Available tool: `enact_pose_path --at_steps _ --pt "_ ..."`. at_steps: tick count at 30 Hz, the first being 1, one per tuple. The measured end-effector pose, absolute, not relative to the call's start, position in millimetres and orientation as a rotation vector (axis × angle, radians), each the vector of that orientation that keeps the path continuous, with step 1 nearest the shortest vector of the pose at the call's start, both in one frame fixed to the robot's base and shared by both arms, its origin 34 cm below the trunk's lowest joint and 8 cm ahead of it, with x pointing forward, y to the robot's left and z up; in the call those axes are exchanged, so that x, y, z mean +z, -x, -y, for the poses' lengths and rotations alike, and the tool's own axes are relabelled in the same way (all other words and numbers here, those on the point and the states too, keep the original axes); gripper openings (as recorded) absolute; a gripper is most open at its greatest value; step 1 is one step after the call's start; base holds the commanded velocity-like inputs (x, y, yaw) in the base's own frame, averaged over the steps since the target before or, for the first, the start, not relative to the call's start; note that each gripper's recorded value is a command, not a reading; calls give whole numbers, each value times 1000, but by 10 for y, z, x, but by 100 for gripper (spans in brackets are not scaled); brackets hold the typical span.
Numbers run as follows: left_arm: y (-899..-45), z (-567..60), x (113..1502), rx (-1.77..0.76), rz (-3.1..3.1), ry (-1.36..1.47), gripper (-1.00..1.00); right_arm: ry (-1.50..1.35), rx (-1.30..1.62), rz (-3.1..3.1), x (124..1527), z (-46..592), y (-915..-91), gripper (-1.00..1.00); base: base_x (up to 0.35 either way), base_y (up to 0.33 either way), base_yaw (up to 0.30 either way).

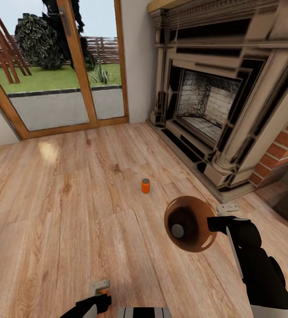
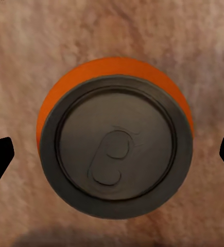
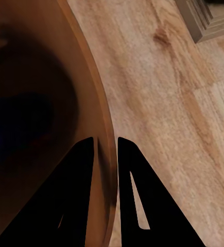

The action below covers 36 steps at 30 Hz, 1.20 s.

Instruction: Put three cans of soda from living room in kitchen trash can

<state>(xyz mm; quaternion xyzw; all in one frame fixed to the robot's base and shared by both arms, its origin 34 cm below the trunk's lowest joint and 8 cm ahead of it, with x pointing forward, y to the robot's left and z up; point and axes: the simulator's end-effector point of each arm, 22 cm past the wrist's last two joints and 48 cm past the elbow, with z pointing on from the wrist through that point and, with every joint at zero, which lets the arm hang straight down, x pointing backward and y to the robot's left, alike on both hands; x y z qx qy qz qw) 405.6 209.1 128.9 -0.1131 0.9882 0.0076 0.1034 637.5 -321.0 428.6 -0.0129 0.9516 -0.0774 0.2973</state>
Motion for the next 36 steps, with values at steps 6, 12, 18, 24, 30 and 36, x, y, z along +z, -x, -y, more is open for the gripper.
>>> enact_pose_path --at_steps 6,12,18,24,30,36 --pt "-4016 -2088 1248 23 -2926 335 100 39 -211 -2541 4216 3213 -6366 -100 0 0 0" --pt "-4020 -2088 1249 23 -2926 335 100 39 -206 -2541 4215 3204 -6366 -100 0 0 0" --pt "-4021 -2088 1249 23 -2924 335 100 40 -207 -2541 4214 3204 -6366 -100 0 0 0" --pt "-4026 -2091 1250 23 -2923 338 100 40 -208 -2541 4215 3205 -6367 -100 0 0 0" --pt "-4059 -2104 1257 26 -2907 343 100 39 -207 -2541 4216 3205 -6368 -100 0 0 0" --pt "-4091 -2116 1264 29 -2890 346 100 40 -207 -2541 4216 3204 -6368 -100 0 0 0"
